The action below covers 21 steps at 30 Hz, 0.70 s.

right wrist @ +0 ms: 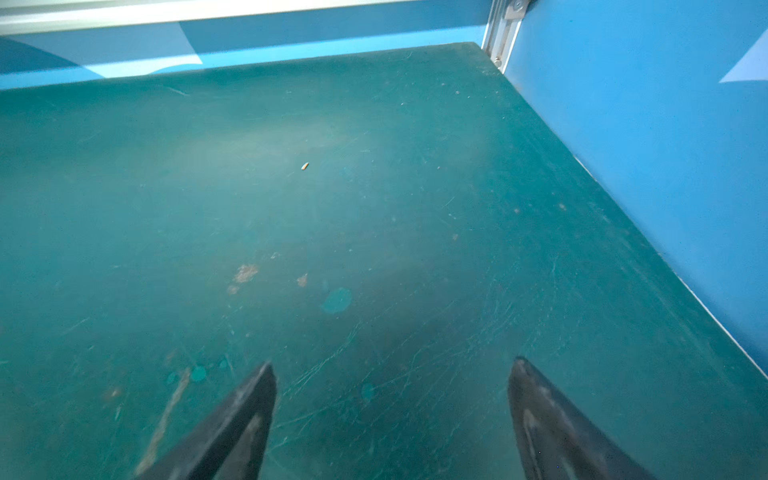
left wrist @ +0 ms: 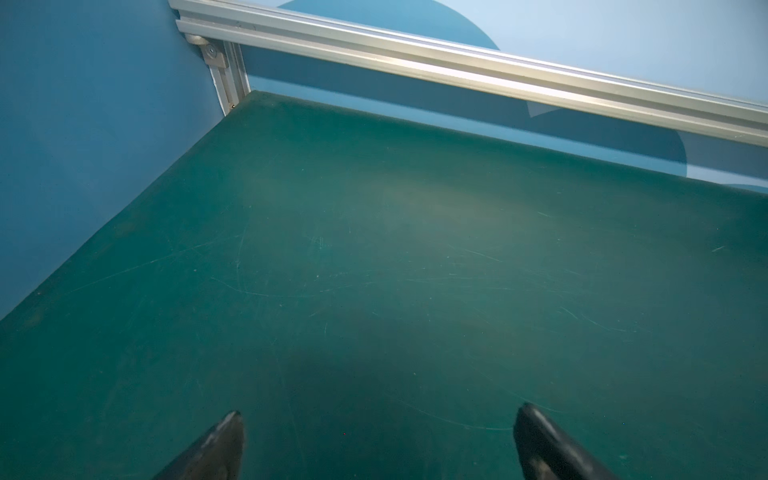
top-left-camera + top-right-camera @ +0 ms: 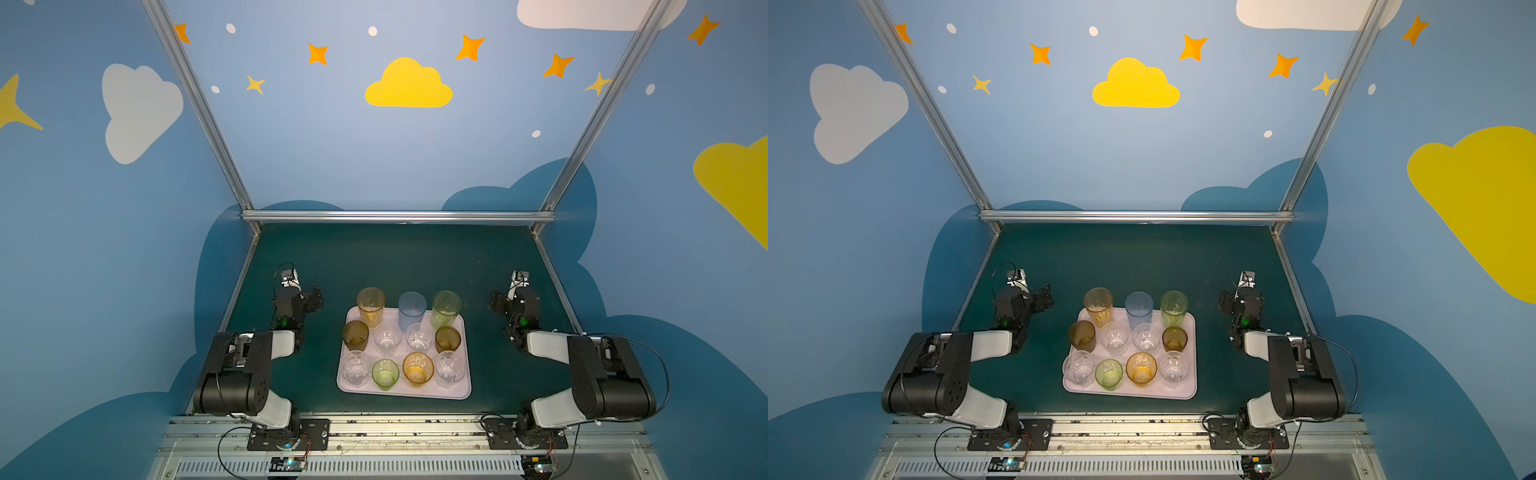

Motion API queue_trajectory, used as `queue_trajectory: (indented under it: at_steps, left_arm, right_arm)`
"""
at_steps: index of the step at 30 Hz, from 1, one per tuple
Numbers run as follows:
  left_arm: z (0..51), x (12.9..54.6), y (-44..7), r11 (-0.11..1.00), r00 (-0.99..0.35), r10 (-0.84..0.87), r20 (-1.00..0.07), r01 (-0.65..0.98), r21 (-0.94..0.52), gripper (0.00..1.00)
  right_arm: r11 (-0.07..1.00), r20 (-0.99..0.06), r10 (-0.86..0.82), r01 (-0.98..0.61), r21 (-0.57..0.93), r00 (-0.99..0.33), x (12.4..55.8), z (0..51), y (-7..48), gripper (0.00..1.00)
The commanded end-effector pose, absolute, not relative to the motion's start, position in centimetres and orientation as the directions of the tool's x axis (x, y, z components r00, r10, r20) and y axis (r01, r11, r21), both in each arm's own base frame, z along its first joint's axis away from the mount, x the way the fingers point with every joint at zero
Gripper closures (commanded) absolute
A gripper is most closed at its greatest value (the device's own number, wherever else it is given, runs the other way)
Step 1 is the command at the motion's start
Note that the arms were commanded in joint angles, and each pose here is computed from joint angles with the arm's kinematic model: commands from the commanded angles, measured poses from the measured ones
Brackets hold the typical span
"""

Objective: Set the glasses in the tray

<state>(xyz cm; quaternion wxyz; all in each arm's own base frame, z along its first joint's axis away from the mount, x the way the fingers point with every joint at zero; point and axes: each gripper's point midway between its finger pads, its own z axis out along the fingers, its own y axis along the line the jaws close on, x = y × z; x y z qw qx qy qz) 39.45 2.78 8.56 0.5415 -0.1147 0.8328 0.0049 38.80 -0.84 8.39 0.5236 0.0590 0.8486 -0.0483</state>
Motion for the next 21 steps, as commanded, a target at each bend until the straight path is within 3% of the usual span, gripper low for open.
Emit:
queue_trajectory:
  at_steps: [1,4,5,7,10,12,21]
  left_arm:
    - [8.0,39.2,2.6,0.975,-0.406,-0.186,-0.895,-0.191,-0.116,0.0]
    - [8.0,39.2,2.7,0.974,-0.407,-0.187,-0.894,-0.193,-0.116,0.0]
    - [8.0,39.2,2.7,0.974,-0.406,-0.187,-0.894,-0.193,-0.116,0.0]
    - [8.0,39.2,2.6,0.975,-0.408,-0.186,-0.894,-0.191,-0.115,0.0]
    - [8.0,39.2,2.7,0.974,-0.407,-0.187,-0.894,-0.193,-0.116,0.0]
    - [8.0,39.2,2.7,0.974,-0.407,-0.187,-0.894,-0.193,-0.115,0.0]
    - [8.0,39.2,2.7,0.975,-0.407,-0.186,-0.894,-0.192,-0.115,0.0]
  right_arm:
    - [0.989,-0.911,0.035,0.148,-0.029,-0.412,39.6,9.6,-0.9,0.14]
    - [0.998,-0.922,0.009,0.06,-0.015,-0.387,39.1,8.6,0.4,0.14]
    - [0.998,-0.951,-0.003,0.061,-0.023,-0.31,39.4,9.2,0.4,0.14]
    - [0.998,-0.924,0.011,0.06,-0.013,-0.383,39.2,9.0,0.4,0.14]
    - [0.998,-0.945,0.007,0.063,-0.015,-0.326,39.4,9.3,0.3,0.13]
    - [0.998,-0.924,0.014,0.06,-0.01,-0.381,39.1,8.8,0.3,0.13]
    - [0.998,-0.933,0.016,0.063,-0.008,-0.361,39.2,9.0,0.3,0.13]
